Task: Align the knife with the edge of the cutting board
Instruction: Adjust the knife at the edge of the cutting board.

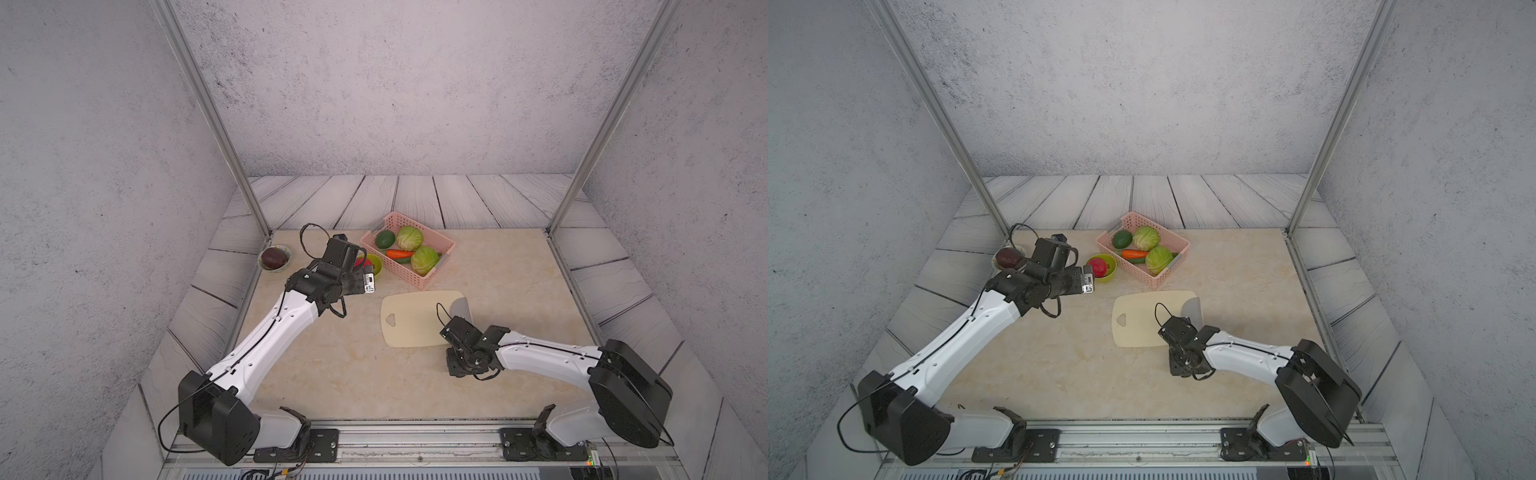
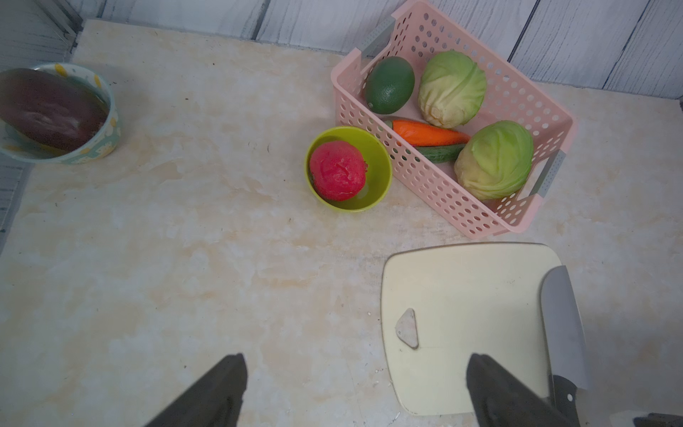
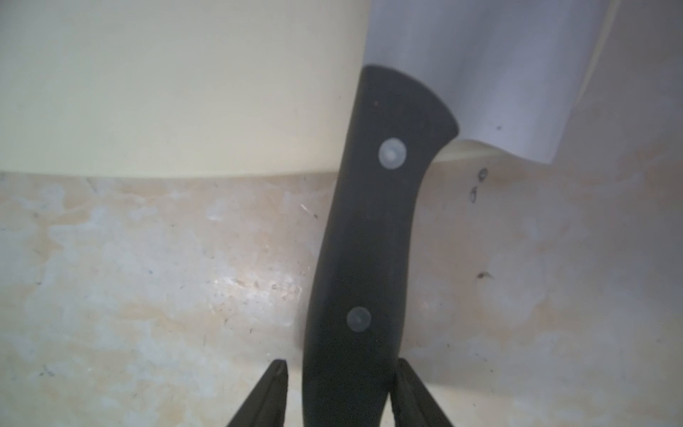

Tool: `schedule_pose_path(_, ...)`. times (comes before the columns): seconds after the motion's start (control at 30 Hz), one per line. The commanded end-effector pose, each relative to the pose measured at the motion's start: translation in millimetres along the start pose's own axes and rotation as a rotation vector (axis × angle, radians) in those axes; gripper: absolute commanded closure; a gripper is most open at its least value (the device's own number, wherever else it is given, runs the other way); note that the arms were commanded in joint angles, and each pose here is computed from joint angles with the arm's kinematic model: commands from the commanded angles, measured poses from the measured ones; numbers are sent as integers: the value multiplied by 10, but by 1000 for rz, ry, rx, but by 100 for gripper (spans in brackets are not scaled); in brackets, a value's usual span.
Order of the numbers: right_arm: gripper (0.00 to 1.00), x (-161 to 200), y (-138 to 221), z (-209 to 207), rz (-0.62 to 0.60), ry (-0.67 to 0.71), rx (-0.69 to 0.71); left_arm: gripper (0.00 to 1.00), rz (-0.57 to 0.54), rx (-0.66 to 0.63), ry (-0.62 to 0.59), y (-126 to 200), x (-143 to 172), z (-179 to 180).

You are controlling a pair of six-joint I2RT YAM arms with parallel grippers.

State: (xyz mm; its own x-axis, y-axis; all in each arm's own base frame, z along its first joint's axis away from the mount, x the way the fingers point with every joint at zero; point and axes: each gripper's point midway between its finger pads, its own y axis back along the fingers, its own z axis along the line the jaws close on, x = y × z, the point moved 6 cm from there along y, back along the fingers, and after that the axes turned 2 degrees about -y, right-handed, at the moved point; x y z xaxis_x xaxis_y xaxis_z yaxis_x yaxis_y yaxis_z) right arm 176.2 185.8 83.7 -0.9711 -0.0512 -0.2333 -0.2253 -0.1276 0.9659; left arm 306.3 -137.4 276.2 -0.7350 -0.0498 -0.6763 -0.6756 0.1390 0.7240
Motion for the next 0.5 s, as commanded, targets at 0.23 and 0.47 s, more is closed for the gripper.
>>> schedule_pose_path(0.23,54,-20,70,-20,-19,11,25,2,11,-9,-10,-11,-3,-13)
schedule_pose_path(0.47,55,-26,104,-34,-29,20,29,2,13,-14,-12,-18,-2,-9)
